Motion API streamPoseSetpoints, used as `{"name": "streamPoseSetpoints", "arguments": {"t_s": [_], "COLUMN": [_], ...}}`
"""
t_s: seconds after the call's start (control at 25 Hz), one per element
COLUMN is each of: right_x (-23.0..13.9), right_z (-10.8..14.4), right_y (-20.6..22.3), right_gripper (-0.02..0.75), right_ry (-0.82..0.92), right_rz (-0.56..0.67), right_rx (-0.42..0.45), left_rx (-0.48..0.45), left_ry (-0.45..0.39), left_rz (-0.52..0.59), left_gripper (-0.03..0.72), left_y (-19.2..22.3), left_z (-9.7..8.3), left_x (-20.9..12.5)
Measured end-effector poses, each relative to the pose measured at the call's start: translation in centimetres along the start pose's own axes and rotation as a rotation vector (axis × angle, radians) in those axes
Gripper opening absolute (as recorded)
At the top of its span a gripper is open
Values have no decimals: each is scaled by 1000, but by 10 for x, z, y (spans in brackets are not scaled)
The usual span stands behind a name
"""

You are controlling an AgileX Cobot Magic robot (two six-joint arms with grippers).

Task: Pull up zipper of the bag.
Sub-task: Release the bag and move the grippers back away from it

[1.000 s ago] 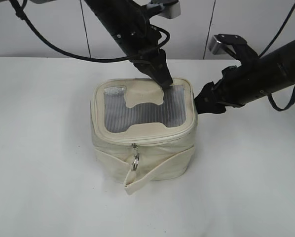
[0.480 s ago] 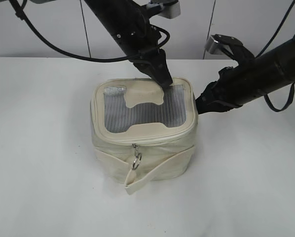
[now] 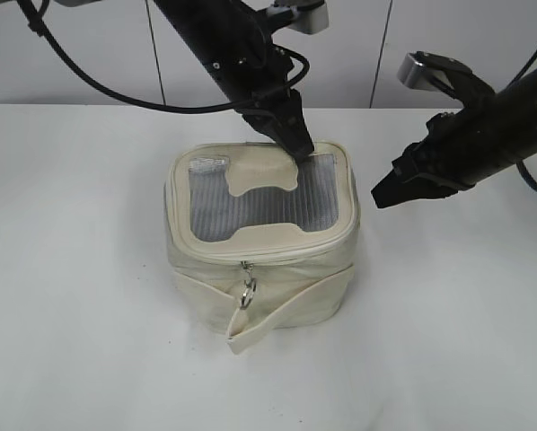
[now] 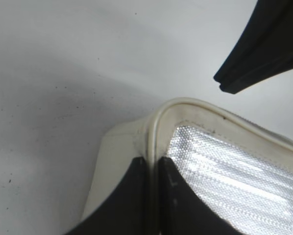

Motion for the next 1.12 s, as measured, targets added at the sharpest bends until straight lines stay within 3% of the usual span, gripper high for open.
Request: {"name": "streamPoseSetpoints", "arguments": {"t_s": [0.24,0.32,0.44,0.56,0.92,1.12], "right_x": [-2,-4,-7,-4,-2,8], "right_z": [0,3,7,8,-1,-5], "right_y": [0,0,-1,0,25,33], "right_gripper": [41,145,372,473,502,438], "right_ry": [-3,-5,-11,-37,-55,-91], "right_rz": [9,20,38,20,-14,-40], "right_rx": [3,15,37,41,72,80], "left_rx": [1,1,1,1,-1,-5], "left_ry": [0,0,0,0,0,-3], "left_rz": [0,0,0,0,0,-4], "left_gripper": [40,40,39,39,39,39], "left_y": [0,0,0,0,0,0], "left_z": [0,0,0,0,0,-1], "left_x": [0,0,0,0,0,1]}}
Point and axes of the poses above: a point on each arm's last joint axis where the gripper is mounted, y pointing out along that axis toward the gripper, z along the wrist's bending axis when the last joint is at zero, x = y × z, the point moved 10 cm from there along y, pointing out along that axis toward the gripper, and after that the axes turned 4 degrees about -y, right-handed, at the moved point
